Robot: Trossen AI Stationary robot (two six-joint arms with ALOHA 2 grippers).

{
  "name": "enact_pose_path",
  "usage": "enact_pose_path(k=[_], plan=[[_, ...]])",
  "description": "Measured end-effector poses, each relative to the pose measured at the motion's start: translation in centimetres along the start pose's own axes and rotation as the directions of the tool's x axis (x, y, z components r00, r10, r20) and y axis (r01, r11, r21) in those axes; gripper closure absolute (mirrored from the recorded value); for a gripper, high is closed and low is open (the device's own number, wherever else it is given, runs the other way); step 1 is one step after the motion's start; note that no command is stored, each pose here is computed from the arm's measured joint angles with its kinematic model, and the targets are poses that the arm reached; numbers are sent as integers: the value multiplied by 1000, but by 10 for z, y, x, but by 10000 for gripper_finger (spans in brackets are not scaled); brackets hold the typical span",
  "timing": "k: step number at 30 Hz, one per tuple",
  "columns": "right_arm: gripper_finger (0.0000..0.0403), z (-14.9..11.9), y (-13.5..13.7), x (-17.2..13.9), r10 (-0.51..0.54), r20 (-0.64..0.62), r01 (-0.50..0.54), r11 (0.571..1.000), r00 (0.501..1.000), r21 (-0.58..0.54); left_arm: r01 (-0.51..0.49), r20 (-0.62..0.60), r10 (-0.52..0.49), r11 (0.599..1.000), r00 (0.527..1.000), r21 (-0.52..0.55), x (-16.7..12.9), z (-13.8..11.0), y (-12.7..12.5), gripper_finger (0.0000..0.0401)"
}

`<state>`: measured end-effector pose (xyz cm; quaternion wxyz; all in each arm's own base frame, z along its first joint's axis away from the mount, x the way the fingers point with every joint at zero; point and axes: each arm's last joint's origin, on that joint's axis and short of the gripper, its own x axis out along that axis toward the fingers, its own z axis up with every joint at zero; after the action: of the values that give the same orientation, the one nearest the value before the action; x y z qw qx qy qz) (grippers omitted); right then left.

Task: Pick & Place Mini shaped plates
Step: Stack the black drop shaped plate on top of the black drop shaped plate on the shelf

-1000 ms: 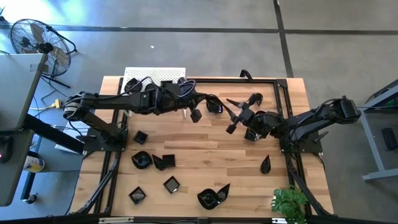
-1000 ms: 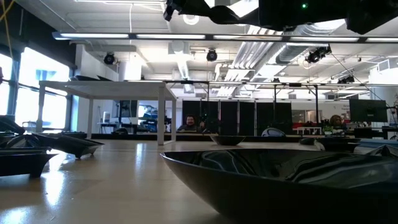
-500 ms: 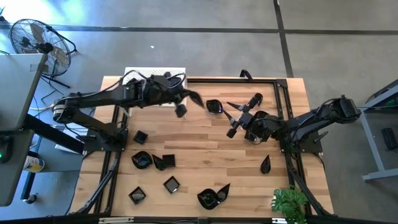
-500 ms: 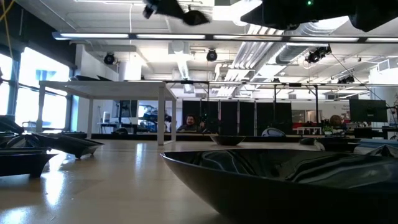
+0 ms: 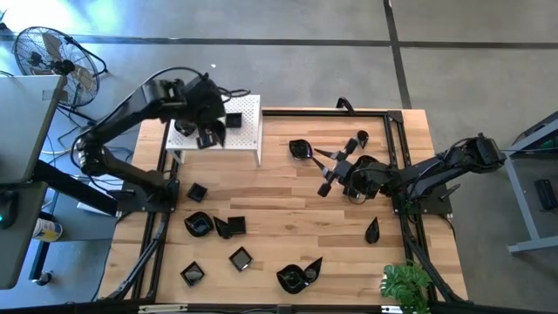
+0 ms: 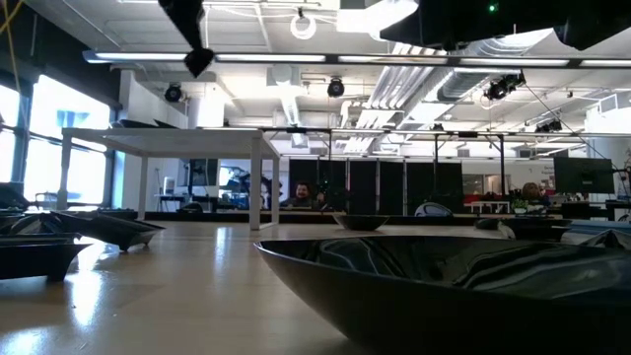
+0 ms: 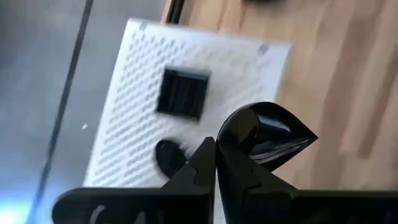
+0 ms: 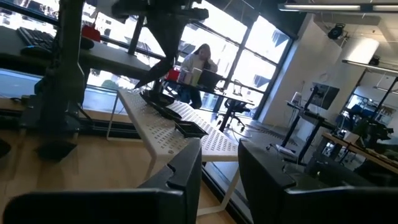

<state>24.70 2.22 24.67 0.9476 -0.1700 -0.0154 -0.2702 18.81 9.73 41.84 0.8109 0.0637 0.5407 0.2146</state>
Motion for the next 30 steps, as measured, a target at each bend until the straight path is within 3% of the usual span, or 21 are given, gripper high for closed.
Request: enact_pose_path(k=[5,12,30], plan=[[323,0,0,0,19,8,-19,1000,1000,6,3,-136,15,991,991,134,20,-4,21,401],[329,0,1,0,21,3,-21,1000,1000,3,30,-226,28,968,974,250,48,-3,44,401],[329,-3,3,0,56,-8,-56,998,998,3,76,-235,44,876,971,476,56,-3,55,401]])
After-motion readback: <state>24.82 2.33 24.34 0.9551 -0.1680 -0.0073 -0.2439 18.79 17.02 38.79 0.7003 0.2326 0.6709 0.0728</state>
